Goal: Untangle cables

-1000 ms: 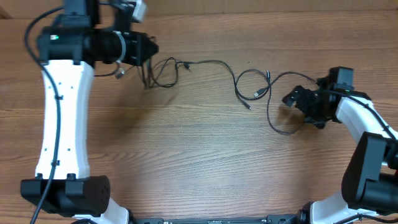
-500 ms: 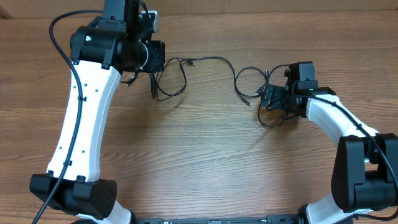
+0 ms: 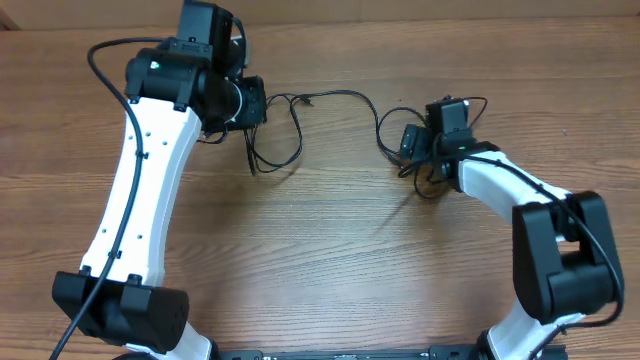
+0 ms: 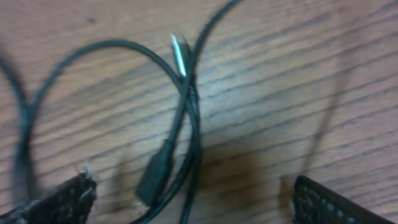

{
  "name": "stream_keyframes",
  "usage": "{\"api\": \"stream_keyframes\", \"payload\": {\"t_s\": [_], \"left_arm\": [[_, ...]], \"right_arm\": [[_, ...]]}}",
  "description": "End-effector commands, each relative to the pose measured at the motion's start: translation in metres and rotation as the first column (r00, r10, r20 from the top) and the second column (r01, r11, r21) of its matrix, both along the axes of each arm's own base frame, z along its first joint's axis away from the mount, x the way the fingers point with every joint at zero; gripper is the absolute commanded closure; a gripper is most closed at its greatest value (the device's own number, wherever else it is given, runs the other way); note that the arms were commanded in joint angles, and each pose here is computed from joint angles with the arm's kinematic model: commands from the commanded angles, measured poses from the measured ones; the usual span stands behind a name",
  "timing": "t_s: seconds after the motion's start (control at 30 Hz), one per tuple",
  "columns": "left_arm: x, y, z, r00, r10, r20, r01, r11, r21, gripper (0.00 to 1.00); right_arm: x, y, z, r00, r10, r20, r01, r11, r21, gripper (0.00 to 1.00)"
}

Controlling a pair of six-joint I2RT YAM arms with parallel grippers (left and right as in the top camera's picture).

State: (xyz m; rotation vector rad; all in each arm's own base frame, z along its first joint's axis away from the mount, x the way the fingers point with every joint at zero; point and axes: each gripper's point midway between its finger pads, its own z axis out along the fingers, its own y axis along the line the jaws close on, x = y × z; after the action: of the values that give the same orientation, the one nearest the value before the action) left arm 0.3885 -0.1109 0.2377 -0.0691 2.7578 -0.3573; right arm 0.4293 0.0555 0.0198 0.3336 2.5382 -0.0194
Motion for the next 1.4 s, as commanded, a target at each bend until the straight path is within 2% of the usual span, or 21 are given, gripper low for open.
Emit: {"api": "stream_keyframes", "payload": {"t_s": [0.0,0.03,0.07,0.1,0.13,0.17,0.3,0.4,0.5,0.67,0.77,0.93,1.03,1.2,1.37], "left_arm": [[-0.003,-0.003,-0.002,1.0,0.01,-0.011,-0.01,1.0,0.004,0.96],[-0.003,-0.003,-0.002,1.0,0.01,-0.011,-0.01,1.0,0.004,0.96],[-0.003,-0.002,-0.003,1.0,0.012,-0.011,-0.011,1.0,0.006,0.96],[-0.003,-0.002,-0.003,1.0,0.011,-0.011,-0.011,1.0,0.007,0.96],[-0.002,-0.002,-0.003,1.0,0.012,-0.01,-0.012,1.0,0.008,0.96],[-0.002,-0.001,-0.003,1.0,0.014,-0.009,-0.014,1.0,0.011,0.96],[-0.001,0.005,-0.006,1.0,0.029,-0.008,-0.029,0.998,0.05,0.96],[-0.002,0.011,-0.013,0.999,0.042,-0.021,-0.04,0.996,0.085,0.96],[-0.007,0.028,-0.027,0.995,0.091,-0.047,-0.081,0.981,0.175,0.95],[-0.028,0.086,-0.062,0.947,0.308,-0.093,-0.245,0.878,0.412,0.96],[-0.048,0.113,-0.087,0.906,0.397,-0.147,-0.284,0.828,0.484,0.96],[-0.079,0.152,-0.133,0.819,0.525,-0.23,-0.349,0.775,0.526,0.96],[-0.09,0.164,-0.15,0.789,0.559,-0.256,-0.37,0.764,0.528,0.96],[-0.107,0.17,-0.168,0.752,0.582,-0.311,-0.377,0.766,0.521,0.96],[-0.104,0.156,-0.172,0.759,0.559,-0.334,-0.381,0.798,0.467,0.96]], "right_arm": [[0.007,-0.013,0.005,0.999,-0.047,0.027,0.049,0.997,-0.052,0.1],[0.005,-0.013,0.005,0.999,-0.05,0.016,0.051,0.997,-0.053,0.18],[0.0,-0.014,0.003,0.999,-0.051,-0.011,0.05,0.997,-0.06,0.41],[-0.002,-0.015,0.003,0.998,-0.051,-0.025,0.049,0.997,-0.064,0.54],[-0.006,-0.016,0.003,0.998,-0.052,-0.048,0.048,0.996,-0.071,0.85],[-0.008,-0.017,0.005,0.996,-0.055,-0.067,0.05,0.996,-0.079,0.96],[-0.006,-0.036,0.047,0.991,-0.105,-0.085,0.093,0.988,-0.127,0.96],[-0.001,-0.057,0.103,0.987,-0.159,-0.035,0.152,0.976,-0.157,0.96],[-0.003,-0.083,0.166,0.974,-0.222,0.048,0.227,0.959,-0.168,0.96],[-0.026,-0.146,0.262,0.905,-0.371,0.209,0.405,0.901,-0.153,0.96],[-0.047,-0.185,0.3,0.84,-0.458,0.293,0.506,0.854,-0.116,0.96],[-0.08,-0.247,0.325,0.725,-0.585,0.364,0.65,0.755,-0.083,0.96],[-0.088,-0.27,0.328,0.685,-0.62,0.383,0.693,0.717,-0.079,0.96],[-0.082,-0.31,0.343,0.643,-0.606,0.468,0.722,0.683,-0.109,0.96],[-0.072,-0.35,0.356,0.619,-0.563,0.548,0.736,0.659,-0.154,0.96]]}}
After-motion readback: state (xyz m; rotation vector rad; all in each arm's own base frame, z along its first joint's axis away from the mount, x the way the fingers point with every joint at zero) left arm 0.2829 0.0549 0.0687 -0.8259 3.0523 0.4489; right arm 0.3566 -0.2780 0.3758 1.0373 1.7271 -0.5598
